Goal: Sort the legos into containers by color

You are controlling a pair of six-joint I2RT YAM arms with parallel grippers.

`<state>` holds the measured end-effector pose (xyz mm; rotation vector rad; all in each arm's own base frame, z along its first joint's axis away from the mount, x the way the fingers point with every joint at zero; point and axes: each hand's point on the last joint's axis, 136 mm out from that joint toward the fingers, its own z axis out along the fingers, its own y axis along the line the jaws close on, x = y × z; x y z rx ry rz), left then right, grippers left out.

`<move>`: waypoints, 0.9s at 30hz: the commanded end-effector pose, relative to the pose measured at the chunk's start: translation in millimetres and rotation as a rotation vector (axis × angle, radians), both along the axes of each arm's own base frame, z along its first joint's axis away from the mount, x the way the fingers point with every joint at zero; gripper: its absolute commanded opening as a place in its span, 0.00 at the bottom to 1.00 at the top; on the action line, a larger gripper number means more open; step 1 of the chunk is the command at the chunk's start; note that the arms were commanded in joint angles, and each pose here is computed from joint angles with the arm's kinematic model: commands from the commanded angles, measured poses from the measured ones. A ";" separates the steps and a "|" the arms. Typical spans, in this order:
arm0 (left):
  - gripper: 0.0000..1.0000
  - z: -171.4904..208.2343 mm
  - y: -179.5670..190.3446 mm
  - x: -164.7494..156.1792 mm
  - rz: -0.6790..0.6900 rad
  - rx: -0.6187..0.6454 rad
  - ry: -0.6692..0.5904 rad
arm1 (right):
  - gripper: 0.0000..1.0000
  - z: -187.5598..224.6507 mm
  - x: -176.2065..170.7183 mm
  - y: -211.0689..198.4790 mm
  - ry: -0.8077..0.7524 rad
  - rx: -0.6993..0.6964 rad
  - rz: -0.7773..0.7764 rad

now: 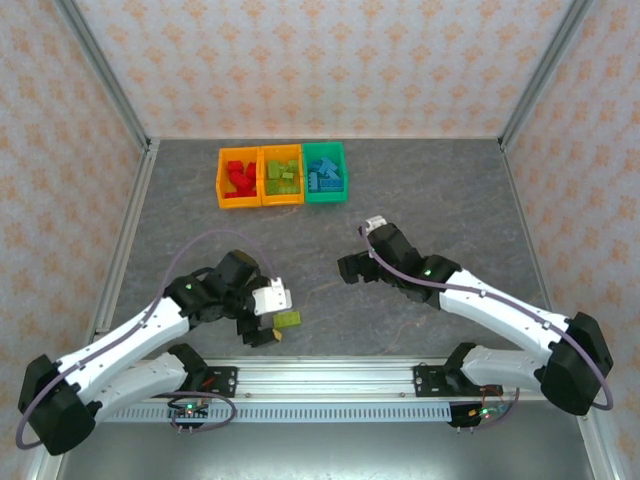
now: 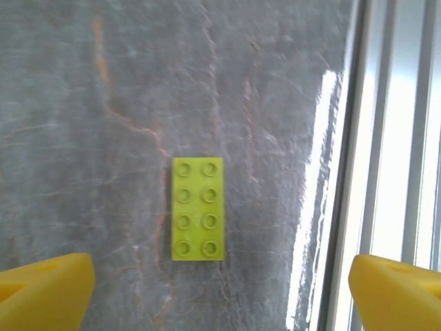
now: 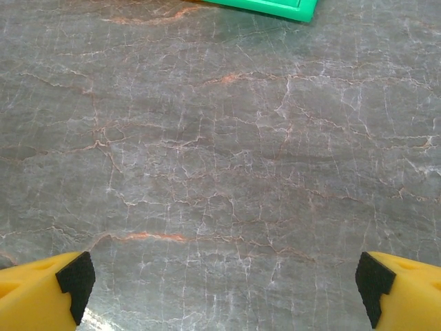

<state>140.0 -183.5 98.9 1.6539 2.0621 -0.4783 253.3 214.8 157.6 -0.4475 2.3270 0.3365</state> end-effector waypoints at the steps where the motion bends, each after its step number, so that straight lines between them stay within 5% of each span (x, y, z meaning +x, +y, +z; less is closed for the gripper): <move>1: 0.97 -17.8 -6.0 -0.1 -0.129 0.064 -0.048 | 0.99 -3.3 -6.9 -11.7 0.027 -0.008 -0.034; 11: 0.97 -69.0 -21.5 27.2 -0.122 0.236 -0.027 | 0.99 0.8 -6.1 -17.7 0.017 -0.022 -0.058; 15: 0.84 -84.0 -20.5 35.3 -0.114 0.304 -0.005 | 0.99 0.9 -5.3 -18.6 0.016 -0.025 -0.064; 21: 0.47 -90.9 -21.3 44.7 -0.102 0.349 -0.002 | 0.99 -1.3 -6.2 -22.2 0.019 -0.038 -0.073; 27: 0.24 -86.0 -23.4 49.2 -0.075 0.337 -0.015 | 0.99 -2.3 -9.3 -20.3 0.023 -0.023 -0.055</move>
